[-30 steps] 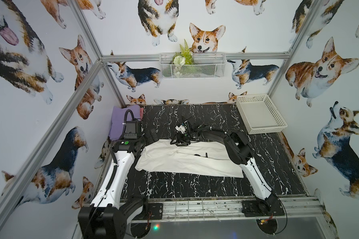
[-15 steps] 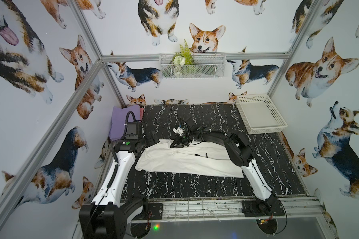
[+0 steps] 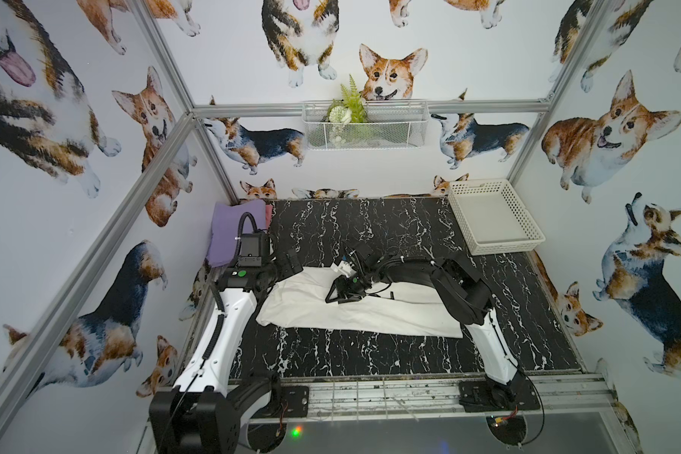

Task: Fold and stack t-shirts
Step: Smooth out the T-shirt at the center of the board.

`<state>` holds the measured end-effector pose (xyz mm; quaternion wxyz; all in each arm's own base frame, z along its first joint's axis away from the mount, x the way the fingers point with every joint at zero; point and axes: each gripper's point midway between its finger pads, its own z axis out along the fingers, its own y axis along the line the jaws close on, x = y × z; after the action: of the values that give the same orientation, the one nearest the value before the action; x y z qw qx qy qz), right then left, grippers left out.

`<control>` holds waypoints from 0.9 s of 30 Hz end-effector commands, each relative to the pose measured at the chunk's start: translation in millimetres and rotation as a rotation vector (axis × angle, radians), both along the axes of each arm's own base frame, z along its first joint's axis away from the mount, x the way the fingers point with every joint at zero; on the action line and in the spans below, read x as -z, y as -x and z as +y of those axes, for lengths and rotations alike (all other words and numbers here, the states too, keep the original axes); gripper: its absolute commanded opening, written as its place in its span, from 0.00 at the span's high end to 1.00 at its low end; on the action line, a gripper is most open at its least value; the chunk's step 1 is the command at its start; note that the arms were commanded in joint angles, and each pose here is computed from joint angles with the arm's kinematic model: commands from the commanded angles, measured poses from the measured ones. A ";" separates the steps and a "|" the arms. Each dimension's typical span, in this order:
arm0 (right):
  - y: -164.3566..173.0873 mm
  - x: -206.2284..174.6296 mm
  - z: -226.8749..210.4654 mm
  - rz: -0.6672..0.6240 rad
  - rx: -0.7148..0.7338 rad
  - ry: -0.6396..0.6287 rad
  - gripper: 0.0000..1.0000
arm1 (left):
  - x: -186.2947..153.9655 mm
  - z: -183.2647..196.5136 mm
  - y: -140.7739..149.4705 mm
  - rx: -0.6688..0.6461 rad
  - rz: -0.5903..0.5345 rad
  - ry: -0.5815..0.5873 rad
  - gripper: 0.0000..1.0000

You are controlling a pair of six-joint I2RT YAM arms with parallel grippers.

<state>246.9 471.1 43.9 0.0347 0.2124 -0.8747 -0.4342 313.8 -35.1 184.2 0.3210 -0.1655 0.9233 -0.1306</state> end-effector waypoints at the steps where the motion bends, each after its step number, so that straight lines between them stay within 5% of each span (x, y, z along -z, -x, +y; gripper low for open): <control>1: -5.8 -0.1 -2.3 -0.067 0.014 0.032 0.38 | -2.8 1.0 -1.8 -0.006 -0.016 -0.001 0.00; 16: -38.5 -22.9 47.7 -0.083 0.039 -0.099 0.40 | -5.3 3.7 -0.3 -0.011 -0.022 -0.020 0.00; 27: -8.5 -34.8 70.0 -0.010 -0.029 -0.200 0.46 | -4.1 2.8 -2.8 -0.014 -0.022 -0.012 0.00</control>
<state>267.1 529.8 63.6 0.0028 0.2189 -0.8479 -0.4829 312.5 -32.2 183.3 0.3222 -0.1681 0.9236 -0.1222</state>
